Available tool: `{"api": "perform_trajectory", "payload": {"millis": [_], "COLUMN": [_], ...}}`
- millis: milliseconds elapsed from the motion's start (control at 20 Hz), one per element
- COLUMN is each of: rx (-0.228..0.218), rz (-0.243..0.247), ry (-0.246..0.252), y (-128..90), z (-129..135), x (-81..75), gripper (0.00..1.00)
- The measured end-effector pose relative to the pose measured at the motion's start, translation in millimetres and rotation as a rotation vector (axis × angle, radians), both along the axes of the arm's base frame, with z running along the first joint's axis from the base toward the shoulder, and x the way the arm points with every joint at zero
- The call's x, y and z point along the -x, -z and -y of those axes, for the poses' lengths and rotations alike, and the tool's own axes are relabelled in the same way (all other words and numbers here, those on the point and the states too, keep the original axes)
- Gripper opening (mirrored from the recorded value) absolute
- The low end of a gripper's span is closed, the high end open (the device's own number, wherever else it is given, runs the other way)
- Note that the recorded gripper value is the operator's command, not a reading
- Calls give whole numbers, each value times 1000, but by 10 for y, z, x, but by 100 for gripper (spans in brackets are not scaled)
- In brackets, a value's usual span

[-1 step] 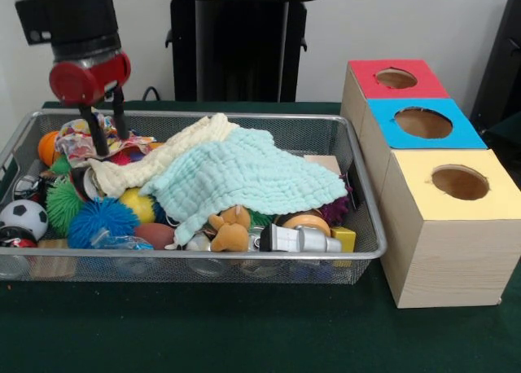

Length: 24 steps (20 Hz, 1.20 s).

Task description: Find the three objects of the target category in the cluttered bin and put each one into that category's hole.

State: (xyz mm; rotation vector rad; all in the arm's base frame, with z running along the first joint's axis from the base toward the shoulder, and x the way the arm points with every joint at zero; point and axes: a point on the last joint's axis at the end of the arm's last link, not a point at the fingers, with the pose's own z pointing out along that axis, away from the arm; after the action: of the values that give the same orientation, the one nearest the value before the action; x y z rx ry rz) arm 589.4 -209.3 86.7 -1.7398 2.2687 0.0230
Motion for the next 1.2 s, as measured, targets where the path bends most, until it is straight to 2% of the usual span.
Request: {"api": "perform_trajectory", "payload": {"millis": [200, 300, 550, 800, 950, 1200], "rx": [-3, 14, 44, 49, 43, 37], "rz": [-26, -6, 28, 36, 38, 34], "ry": [-27, -52, -102, -139, -167, -185], "y": [-321, -491, -665, -607, -465, -231], "z": [-114, -196, -427, -596, -712, -749], "x": [-77, -174, -348, -446, -508, -543], "gripper": [100, 100, 100, 100, 100, 100]}}
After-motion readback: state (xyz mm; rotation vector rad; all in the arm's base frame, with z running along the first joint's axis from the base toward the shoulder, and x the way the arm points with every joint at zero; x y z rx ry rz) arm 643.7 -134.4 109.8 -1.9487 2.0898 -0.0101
